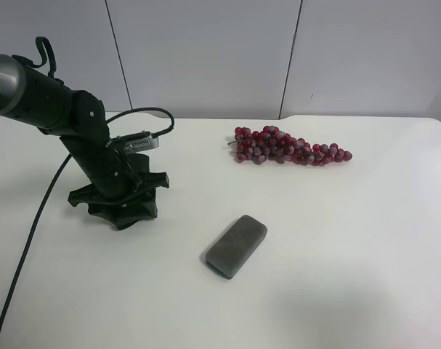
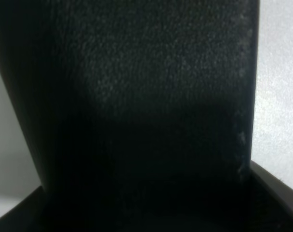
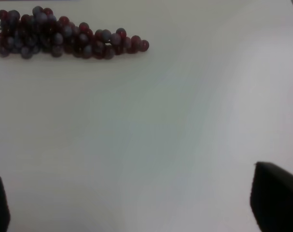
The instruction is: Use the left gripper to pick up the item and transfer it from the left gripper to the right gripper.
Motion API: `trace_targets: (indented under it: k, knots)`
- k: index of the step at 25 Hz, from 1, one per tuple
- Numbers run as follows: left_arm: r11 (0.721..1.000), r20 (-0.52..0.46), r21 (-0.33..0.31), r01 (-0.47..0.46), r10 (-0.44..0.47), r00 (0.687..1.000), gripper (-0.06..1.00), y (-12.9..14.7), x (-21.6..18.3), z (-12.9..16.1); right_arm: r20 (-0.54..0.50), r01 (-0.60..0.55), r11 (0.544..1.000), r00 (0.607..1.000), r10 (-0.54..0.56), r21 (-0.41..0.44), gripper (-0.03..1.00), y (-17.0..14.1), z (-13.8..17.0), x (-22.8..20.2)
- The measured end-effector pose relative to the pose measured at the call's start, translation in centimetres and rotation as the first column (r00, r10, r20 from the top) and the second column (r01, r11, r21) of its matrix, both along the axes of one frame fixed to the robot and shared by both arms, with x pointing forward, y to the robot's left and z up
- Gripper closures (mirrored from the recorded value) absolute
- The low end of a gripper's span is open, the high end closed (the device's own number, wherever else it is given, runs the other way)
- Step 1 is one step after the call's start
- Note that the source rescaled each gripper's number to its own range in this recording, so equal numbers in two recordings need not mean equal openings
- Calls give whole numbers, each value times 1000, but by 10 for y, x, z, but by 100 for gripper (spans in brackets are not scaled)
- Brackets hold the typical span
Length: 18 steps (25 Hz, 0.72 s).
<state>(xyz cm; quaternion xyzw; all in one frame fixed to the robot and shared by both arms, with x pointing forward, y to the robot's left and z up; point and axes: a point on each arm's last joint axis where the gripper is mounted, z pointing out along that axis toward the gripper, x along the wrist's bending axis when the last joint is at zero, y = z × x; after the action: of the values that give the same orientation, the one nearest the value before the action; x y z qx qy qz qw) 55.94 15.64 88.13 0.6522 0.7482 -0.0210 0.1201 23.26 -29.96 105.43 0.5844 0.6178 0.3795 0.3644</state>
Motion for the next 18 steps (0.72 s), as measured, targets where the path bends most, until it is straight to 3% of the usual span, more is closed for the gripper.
trace_targets:
  k: [12, 15, 18]
  knots:
    - [985, 165, -26, 172, -165, 972, 92, 6, -19, 91, 0, 0, 1000, 1000, 0, 0, -3, 0, 0, 0]
    - [970, 202, -14, 244, -236, 951, 92, 9, -29, 114, 0, 0, 1000, 1000, 0, 0, -3, 0, 0, 0]
    - [933, 237, 21, 359, -354, 905, 92, 12, -40, 132, 0, 0, 1000, 1000, 0, 0, -3, 0, 0, 0]
